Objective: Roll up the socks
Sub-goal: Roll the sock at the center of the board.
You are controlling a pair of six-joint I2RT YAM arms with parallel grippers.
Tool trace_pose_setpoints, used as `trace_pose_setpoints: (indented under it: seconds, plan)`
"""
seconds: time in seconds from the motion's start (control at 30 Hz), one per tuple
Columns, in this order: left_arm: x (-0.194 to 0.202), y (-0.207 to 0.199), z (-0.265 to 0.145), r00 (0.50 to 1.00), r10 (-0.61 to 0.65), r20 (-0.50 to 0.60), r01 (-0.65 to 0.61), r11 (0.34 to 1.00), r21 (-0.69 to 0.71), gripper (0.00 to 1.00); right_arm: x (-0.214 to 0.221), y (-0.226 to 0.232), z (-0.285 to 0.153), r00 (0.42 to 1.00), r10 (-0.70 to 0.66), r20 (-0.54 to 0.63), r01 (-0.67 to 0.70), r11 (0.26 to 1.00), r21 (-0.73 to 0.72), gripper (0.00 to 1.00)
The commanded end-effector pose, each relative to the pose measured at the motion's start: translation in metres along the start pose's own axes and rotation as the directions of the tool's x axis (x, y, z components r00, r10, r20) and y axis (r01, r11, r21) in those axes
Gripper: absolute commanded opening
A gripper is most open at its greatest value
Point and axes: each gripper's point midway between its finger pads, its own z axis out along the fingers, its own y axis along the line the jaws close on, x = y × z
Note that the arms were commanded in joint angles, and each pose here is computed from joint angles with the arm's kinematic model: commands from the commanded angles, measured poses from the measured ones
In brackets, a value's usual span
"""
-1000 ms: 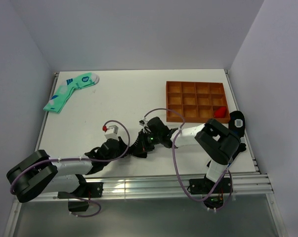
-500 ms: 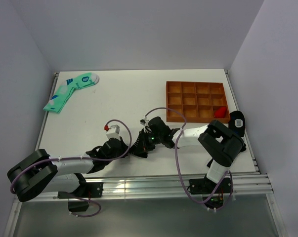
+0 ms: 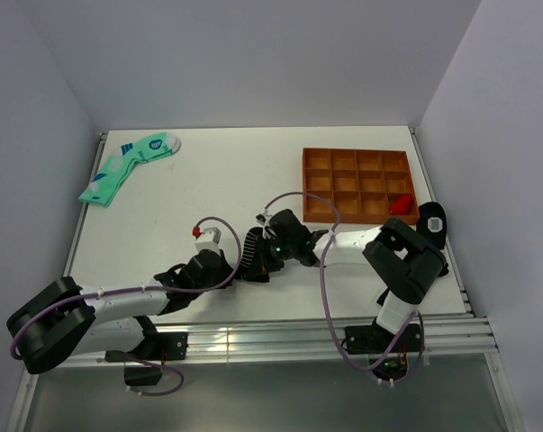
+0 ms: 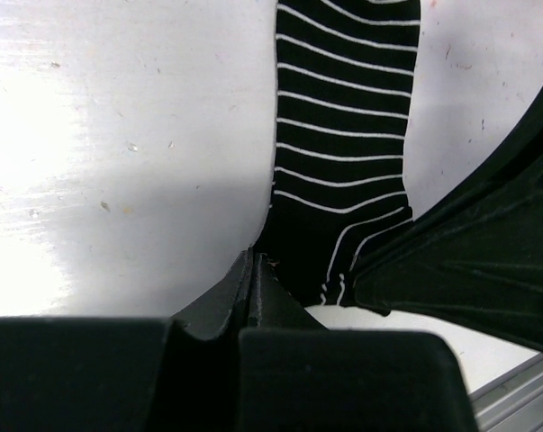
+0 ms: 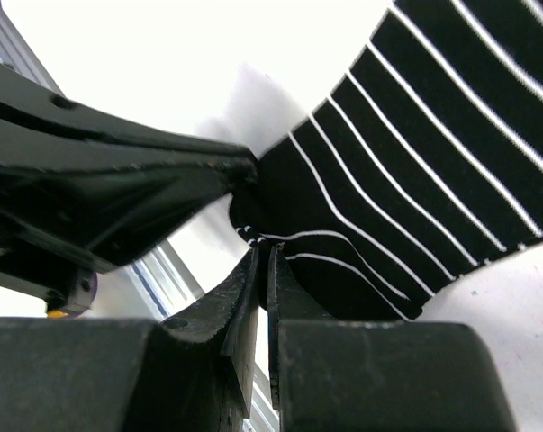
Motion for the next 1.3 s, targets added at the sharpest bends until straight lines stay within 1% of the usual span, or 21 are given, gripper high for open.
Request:
trace_pose_setpoints:
  seconds: [0.0,0.3,0.7,0.93,0.97,1.0,1.03,1.07,1.1,1.13,1.27]
  plan:
    - [-0.007,-0.014,-0.004,0.999,0.038,-0.002,-0.038,0.998,0.041,0.00,-0.026,0.016,-0.005,0.997,-0.044,0.060,0.045,0.999,-0.020,0.02]
    - [-0.007,-0.018,-0.005,0.998,0.059,-0.016,-0.058,0.997,0.052,0.00,-0.040,0.010,-0.001,0.998,-0.038,0.048,0.038,0.999,0.008,0.02]
    - [-0.012,-0.021,-0.008,0.998,0.061,-0.008,-0.061,0.997,0.056,0.00,-0.029,-0.030,0.016,1.000,0.009,0.007,-0.009,0.996,0.087,0.01]
    - [-0.017,-0.020,-0.009,0.998,0.059,0.014,-0.059,0.997,0.045,0.00,-0.019,-0.043,0.025,1.000,0.021,-0.020,-0.019,0.995,0.101,0.01]
    - [-0.019,-0.021,-0.009,0.998,0.054,0.023,-0.055,0.997,0.048,0.02,-0.018,-0.045,0.025,1.000,0.020,-0.023,-0.017,0.995,0.103,0.01]
    - [-0.019,-0.021,-0.010,0.998,0.053,0.026,-0.055,0.997,0.049,0.06,-0.017,-0.046,0.026,1.000,0.020,-0.024,-0.018,0.994,0.104,0.01]
    - [-0.023,-0.024,-0.011,0.998,0.045,0.044,-0.048,0.997,0.063,0.16,-0.015,-0.048,0.026,0.999,0.022,-0.027,-0.019,0.994,0.108,0.01]
    - [-0.026,-0.024,-0.012,0.998,0.040,0.058,-0.043,0.997,0.063,0.21,-0.013,-0.049,0.026,0.999,0.024,-0.033,-0.020,0.994,0.111,0.01]
    - [-0.027,-0.023,-0.013,0.997,0.037,0.066,-0.042,0.997,0.064,0.30,-0.013,-0.050,0.026,0.999,0.022,-0.035,-0.018,0.994,0.112,0.01]
    - [-0.031,-0.026,-0.016,0.996,0.031,0.083,-0.038,0.996,0.080,0.34,-0.012,-0.050,0.026,0.999,0.020,-0.038,-0.016,0.994,0.112,0.01]
    - [-0.041,-0.031,-0.021,0.991,0.025,0.134,-0.040,0.993,0.115,0.41,-0.010,-0.053,0.026,0.999,0.020,-0.046,-0.014,0.992,0.122,0.01]
